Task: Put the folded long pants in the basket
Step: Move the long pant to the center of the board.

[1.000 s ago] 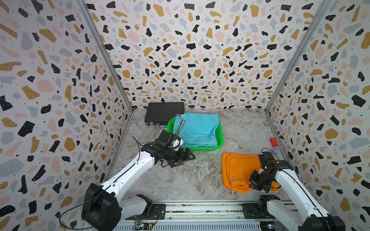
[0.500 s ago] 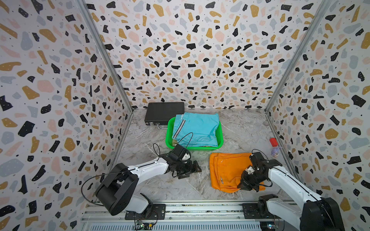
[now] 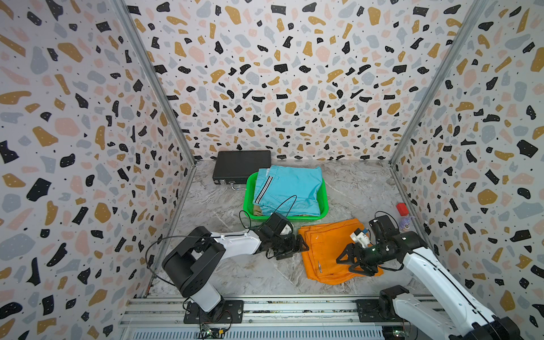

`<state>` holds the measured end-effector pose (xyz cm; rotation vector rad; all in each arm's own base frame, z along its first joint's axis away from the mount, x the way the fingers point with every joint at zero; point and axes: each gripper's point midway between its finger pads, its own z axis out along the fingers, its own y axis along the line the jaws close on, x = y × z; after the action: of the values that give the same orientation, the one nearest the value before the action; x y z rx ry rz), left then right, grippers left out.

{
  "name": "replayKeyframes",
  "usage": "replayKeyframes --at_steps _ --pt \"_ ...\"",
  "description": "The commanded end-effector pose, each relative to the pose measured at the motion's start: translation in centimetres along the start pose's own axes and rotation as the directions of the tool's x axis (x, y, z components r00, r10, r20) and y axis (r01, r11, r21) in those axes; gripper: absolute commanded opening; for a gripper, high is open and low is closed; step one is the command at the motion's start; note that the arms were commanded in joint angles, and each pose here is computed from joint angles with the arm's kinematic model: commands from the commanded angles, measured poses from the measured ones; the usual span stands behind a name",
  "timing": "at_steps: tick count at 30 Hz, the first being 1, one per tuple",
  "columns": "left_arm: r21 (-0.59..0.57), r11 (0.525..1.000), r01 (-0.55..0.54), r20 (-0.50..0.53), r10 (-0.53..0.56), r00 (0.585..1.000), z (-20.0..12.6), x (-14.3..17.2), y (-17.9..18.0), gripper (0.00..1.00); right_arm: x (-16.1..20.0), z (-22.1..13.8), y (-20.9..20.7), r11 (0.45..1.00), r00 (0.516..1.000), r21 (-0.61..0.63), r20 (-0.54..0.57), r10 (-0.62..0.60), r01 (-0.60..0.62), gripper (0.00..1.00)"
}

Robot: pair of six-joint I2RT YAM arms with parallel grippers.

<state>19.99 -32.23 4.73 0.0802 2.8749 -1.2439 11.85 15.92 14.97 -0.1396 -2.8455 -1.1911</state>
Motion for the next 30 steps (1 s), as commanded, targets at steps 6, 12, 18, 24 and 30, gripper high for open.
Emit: replayKeyframes --at_steps 6,12,18,24,30 --pt "-0.058 0.998 0.035 -0.087 -0.04 0.995 4.1 0.7 0.7 0.74 -0.2 -4.1 3.6 0.979 0.977 0.032 0.062 -0.203 0.201 0.78" --pt "-0.05 0.998 0.038 -0.099 -0.042 0.994 4.8 0.3 0.4 0.12 -4.1 -5.1 2.2 0.952 0.962 0.226 0.132 -0.24 0.206 0.78" --pt "-0.086 0.996 -0.021 -0.077 0.015 0.997 2.4 0.4 0.2 0.0 -6.0 -4.1 1.2 0.949 0.966 0.257 0.132 -0.222 0.183 0.78" --pt "-0.283 0.936 -0.21 -0.117 0.183 0.976 -4.0 1.9 1.8 0.0 -7.4 -2.8 -0.2 0.948 0.967 0.274 0.147 -0.21 0.164 0.78" --pt "-0.329 0.914 -0.238 -0.197 0.18 0.964 -8.7 3.0 3.2 0.0 -8.2 -1.2 -2.5 0.939 0.979 0.316 0.104 -0.173 0.132 0.84"
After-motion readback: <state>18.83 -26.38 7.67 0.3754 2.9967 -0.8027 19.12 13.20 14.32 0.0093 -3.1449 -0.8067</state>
